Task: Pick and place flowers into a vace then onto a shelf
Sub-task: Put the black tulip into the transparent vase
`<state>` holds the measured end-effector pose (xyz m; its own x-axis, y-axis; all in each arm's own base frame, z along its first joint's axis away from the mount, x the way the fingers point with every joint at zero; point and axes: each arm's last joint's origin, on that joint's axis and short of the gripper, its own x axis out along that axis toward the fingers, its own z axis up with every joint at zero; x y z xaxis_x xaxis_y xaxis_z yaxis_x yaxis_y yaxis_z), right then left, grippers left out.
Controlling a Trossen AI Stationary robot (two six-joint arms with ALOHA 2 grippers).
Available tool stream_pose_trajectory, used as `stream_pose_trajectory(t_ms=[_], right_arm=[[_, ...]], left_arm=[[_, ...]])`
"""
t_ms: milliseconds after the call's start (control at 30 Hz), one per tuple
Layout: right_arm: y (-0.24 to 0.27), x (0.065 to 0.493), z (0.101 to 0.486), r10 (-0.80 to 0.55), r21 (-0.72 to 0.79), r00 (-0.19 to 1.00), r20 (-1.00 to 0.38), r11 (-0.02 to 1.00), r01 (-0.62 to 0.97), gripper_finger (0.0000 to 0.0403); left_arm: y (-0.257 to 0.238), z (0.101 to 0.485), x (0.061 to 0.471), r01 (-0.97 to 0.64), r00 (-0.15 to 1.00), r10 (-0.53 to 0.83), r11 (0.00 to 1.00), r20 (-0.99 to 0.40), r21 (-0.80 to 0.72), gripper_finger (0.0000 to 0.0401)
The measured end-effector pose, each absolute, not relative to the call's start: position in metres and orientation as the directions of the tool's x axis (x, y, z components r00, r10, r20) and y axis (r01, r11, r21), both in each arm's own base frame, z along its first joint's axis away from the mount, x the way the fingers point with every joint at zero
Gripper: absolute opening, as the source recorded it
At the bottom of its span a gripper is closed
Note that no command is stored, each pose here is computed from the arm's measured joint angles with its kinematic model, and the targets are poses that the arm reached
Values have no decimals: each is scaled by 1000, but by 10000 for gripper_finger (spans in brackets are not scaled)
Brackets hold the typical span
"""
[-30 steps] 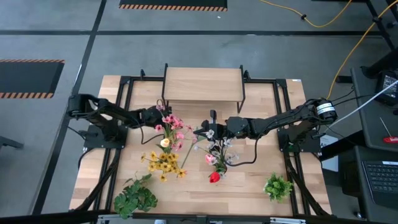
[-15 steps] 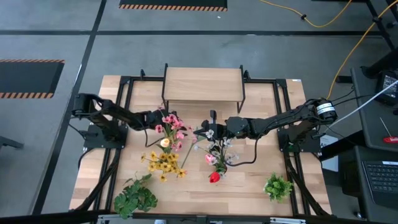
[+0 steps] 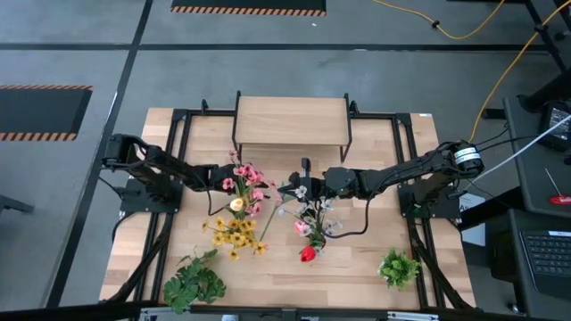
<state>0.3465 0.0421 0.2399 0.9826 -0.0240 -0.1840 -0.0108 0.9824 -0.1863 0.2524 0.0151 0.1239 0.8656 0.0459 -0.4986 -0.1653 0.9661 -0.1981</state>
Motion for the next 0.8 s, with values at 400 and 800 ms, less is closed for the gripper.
stream_pose_trajectory(t_ms=[400,800], right_arm=[[42,346,240,-24,-186,983,-183,982,-11,5],[42,346,239,-24,-185,981,-190,983,-12,5]], left_arm=[[1,122,254,-201,861,103,968,-498,-147,196],[2,112,291,-68,847,-18,987,-531,-143,196]])
